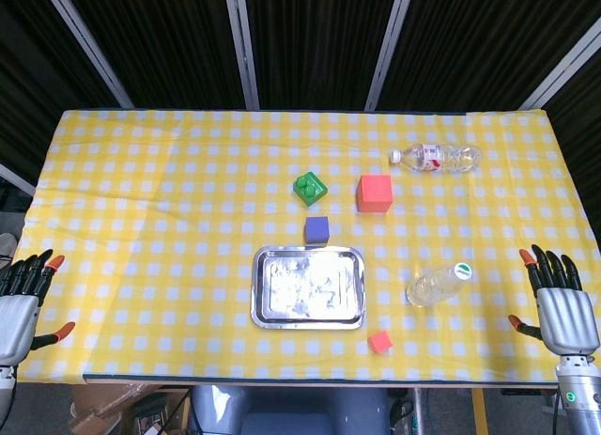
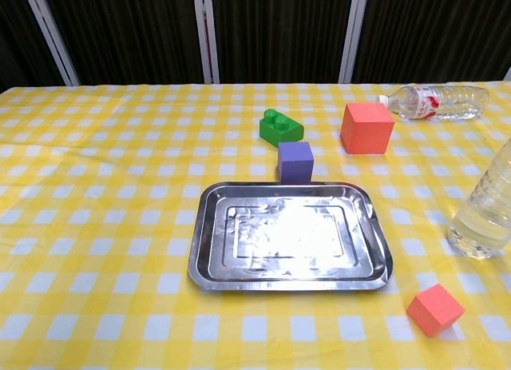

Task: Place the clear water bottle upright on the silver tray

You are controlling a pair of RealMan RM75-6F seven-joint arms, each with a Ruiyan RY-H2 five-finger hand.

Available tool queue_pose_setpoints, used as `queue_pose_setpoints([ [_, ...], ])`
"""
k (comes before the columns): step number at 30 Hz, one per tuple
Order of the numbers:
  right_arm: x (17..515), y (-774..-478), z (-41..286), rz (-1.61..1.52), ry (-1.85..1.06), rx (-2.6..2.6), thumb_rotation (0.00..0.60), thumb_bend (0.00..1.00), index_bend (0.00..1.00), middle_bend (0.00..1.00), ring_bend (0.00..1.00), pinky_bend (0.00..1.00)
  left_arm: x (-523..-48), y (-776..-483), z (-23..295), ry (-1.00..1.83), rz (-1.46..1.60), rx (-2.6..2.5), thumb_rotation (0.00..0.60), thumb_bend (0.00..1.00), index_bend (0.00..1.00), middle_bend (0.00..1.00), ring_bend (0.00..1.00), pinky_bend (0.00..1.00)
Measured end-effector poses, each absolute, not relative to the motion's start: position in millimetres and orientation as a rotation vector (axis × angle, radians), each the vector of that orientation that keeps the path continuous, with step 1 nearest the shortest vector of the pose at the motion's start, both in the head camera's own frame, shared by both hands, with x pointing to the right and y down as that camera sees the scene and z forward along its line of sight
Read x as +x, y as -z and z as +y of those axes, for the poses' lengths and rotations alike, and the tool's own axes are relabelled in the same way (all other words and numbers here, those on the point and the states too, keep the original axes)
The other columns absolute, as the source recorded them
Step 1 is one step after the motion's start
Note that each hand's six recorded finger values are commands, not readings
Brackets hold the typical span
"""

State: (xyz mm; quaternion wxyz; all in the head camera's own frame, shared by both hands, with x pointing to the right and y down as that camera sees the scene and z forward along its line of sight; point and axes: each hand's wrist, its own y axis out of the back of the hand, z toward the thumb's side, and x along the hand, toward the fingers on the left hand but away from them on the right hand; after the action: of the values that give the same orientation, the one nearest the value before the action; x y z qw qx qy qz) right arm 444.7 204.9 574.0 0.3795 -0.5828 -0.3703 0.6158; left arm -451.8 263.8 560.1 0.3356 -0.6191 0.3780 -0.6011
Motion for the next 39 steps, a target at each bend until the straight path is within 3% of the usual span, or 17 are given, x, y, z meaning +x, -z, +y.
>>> queue_pose_setpoints([
  [17,442.8,-577.2,209.0,-0.932,-1.593,-1.515,0.6,0.05,0.0,0.0,0.0,0.0,-453.7,-558.9,262.1,1.568,1.001,-1.622,0.6,0.14,0.0,0.0,0.0,0.0],
  [25,440.1,-584.1,211.9,-0.999,-1.595,-1.661,0.6,0.05,0.05,0.03,0.0,0.0,-452.7,-554.6,264.2,1.558,1.011,-1.626,0.6,0.14,0.0,0.0,0.0,0.0],
  [39,389.2,-637.9,194.5,-0.942,-1.626,-2.117,0.6,0.05,0.09,0.08,0.0,0.0,-451.1,-563.4,264.1,1.586,0.981,-1.629,0.6,0.14,0.0,0.0,0.0,0.0],
])
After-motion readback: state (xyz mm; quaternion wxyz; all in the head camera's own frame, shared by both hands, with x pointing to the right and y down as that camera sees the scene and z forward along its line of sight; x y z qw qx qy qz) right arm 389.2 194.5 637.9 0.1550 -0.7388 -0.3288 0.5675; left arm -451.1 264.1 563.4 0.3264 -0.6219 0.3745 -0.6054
